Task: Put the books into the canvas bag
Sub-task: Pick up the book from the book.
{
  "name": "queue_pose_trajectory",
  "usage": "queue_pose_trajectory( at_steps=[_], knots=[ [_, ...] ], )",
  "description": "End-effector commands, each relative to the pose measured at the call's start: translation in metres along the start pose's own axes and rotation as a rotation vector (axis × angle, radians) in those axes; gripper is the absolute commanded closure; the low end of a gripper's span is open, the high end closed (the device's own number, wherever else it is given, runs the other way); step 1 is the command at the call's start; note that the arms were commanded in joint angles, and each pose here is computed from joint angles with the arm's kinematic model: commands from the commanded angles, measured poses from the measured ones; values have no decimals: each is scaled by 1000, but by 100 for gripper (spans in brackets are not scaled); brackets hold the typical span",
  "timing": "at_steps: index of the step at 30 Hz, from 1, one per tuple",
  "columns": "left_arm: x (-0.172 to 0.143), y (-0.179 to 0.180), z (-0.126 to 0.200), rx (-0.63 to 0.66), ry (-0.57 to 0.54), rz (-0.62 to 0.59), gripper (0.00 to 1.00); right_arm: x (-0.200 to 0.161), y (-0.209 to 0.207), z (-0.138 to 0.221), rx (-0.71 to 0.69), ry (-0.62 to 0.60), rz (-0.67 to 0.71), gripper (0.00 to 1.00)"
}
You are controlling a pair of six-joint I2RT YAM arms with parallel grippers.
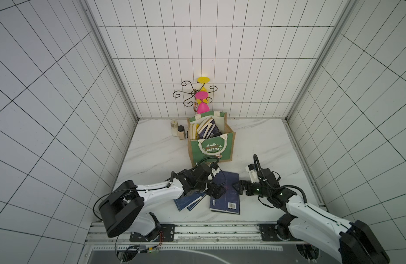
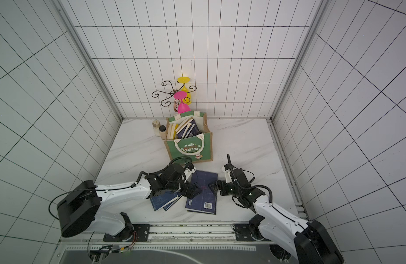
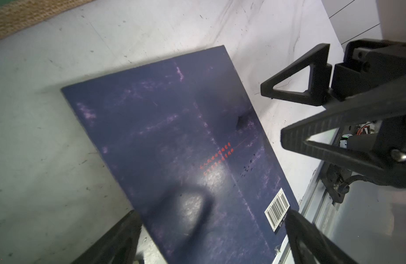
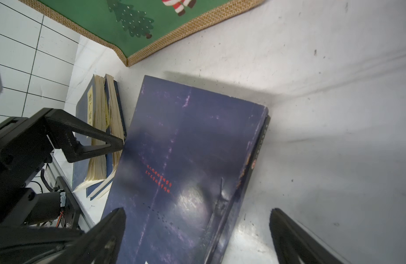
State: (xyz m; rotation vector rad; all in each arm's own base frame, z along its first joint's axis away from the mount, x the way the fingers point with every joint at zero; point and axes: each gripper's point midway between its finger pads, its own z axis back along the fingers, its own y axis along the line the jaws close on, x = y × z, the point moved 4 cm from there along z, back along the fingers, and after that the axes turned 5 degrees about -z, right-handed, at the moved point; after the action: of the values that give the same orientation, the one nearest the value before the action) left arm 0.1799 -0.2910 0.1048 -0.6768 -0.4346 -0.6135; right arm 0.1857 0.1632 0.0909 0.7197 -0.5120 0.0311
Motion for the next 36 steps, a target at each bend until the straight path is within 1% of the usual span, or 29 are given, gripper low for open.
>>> queue_pose_trajectory(
  at_steps=[1,4,8,11,14,16,19,21,23,26,28,30,32,34,36],
  knots=[
    [2,-12,-8,-47,-18,-10,3,-13,-11,-4,9,21,-24,1],
    [1,-19,-13,-69,-10,-19,3,-17,-11,-5,34,27,-32,1],
    [-1,-22,-19,-81,-5,-18,3,-22,-12,-7,56,33,-35,1],
    [-3,-23,-23,-95,2,-14,3,-23,-8,-6,97,30,-29,1],
    [-6,-21,-28,-102,13,-6,3,-23,0,-4,166,21,-20,5],
    [-8,-21,-31,-107,17,-1,3,-21,5,-2,204,11,-13,9],
    [-12,-19,-35,-112,21,3,3,-18,12,2,250,-12,3,19],
    [-15,-19,-37,-121,25,4,3,-16,15,5,268,-30,10,29],
    [-15,-20,-38,-134,23,6,3,-14,18,8,286,-40,17,36],
    [-14,-22,-38,-150,20,5,3,-12,19,10,292,-51,15,52],
    [-11,-26,-33,-164,14,-4,3,-11,19,10,291,-52,11,64],
    [-4,-30,-23,-157,-4,-29,3,-10,20,11,300,-53,10,79],
    [4,-30,-9,-118,-23,-60,3,-9,23,13,312,-56,13,90],
    [12,-28,7,-69,-29,-82,3,-7,26,15,325,-58,24,98],
    [22,-25,28,-31,-41,-95,3,-6,33,19,355,-54,53,100]
  ],
)
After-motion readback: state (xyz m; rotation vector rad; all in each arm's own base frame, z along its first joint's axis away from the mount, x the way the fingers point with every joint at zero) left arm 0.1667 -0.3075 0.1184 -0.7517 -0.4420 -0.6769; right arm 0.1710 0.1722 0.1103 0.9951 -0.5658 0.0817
